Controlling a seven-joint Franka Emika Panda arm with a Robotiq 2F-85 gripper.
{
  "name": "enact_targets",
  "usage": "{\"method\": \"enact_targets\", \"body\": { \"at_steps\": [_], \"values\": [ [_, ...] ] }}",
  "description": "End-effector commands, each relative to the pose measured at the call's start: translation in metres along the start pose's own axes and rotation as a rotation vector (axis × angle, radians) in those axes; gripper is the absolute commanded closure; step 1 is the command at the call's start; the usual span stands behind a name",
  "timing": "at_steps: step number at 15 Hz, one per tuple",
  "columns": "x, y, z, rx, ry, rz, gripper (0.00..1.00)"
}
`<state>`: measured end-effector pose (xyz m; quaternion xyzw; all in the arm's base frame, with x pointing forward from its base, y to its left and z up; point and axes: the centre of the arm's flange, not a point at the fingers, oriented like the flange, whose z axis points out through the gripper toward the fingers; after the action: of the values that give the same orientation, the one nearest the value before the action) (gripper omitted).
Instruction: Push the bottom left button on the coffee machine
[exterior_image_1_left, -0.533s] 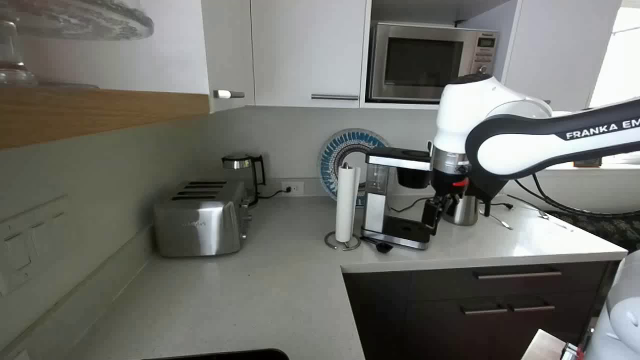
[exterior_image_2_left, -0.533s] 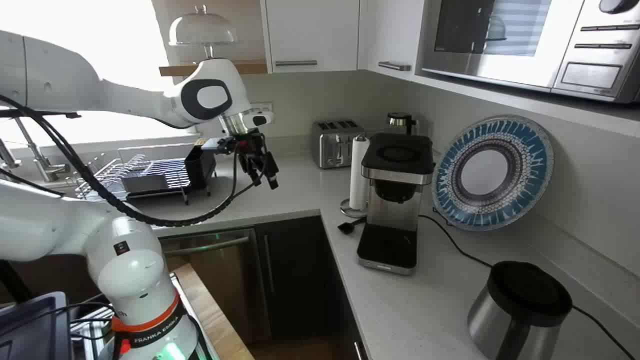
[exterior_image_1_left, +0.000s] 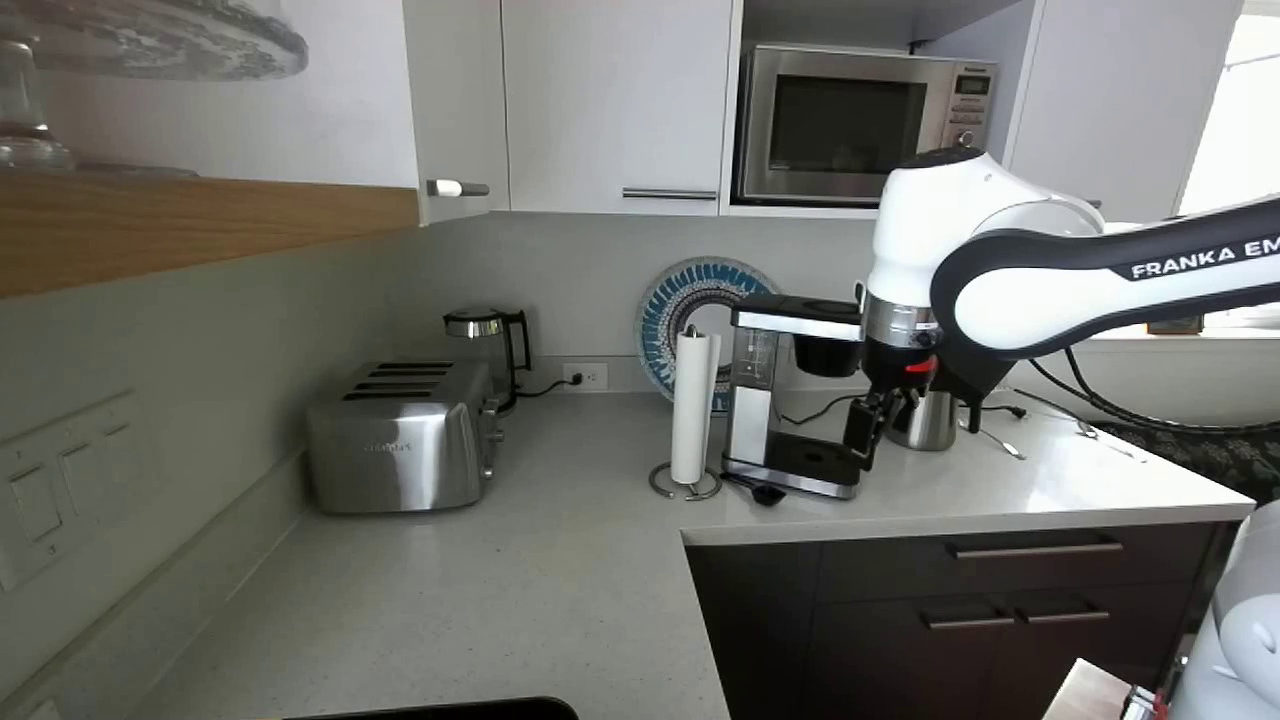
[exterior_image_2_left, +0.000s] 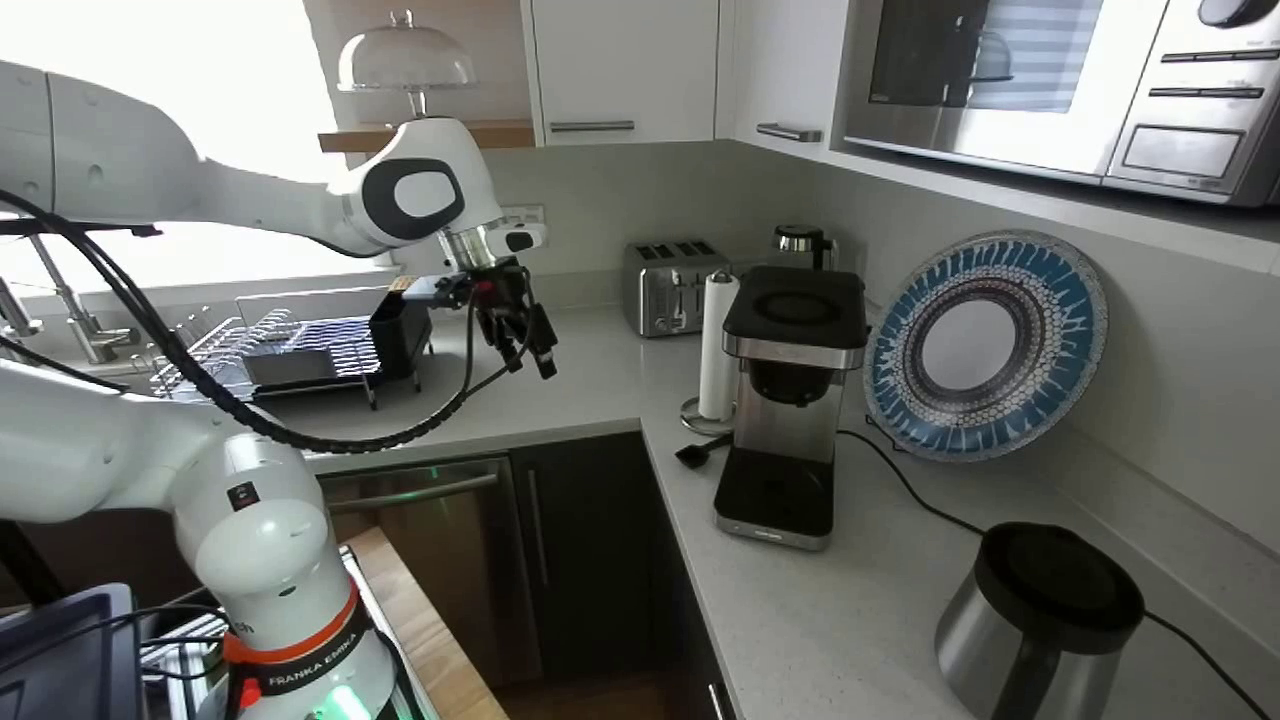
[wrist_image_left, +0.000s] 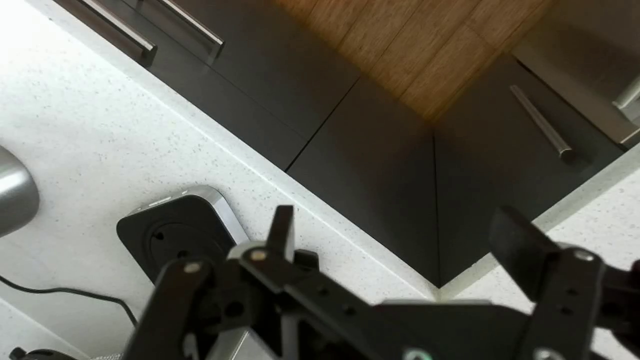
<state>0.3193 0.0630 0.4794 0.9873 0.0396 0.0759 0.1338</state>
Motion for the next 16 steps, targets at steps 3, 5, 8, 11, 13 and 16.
{"method": "enact_targets", "body": {
  "at_steps": [3, 5, 8, 11, 13, 16],
  "values": [
    [0.000, 0.000, 0.000, 0.000, 0.000, 0.000, 0.00],
    [0.002, 0.005, 0.000, 0.027, -0.031, 0.001, 0.00],
    [0.006, 0.046, 0.004, 0.174, -0.093, -0.037, 0.00],
    [0.006, 0.104, 0.019, 0.303, -0.119, -0.080, 0.00],
    [-0.001, 0.142, 0.039, 0.396, -0.129, -0.112, 0.00],
    [-0.011, 0.187, 0.073, 0.553, -0.139, -0.131, 0.00]
  ]
}}
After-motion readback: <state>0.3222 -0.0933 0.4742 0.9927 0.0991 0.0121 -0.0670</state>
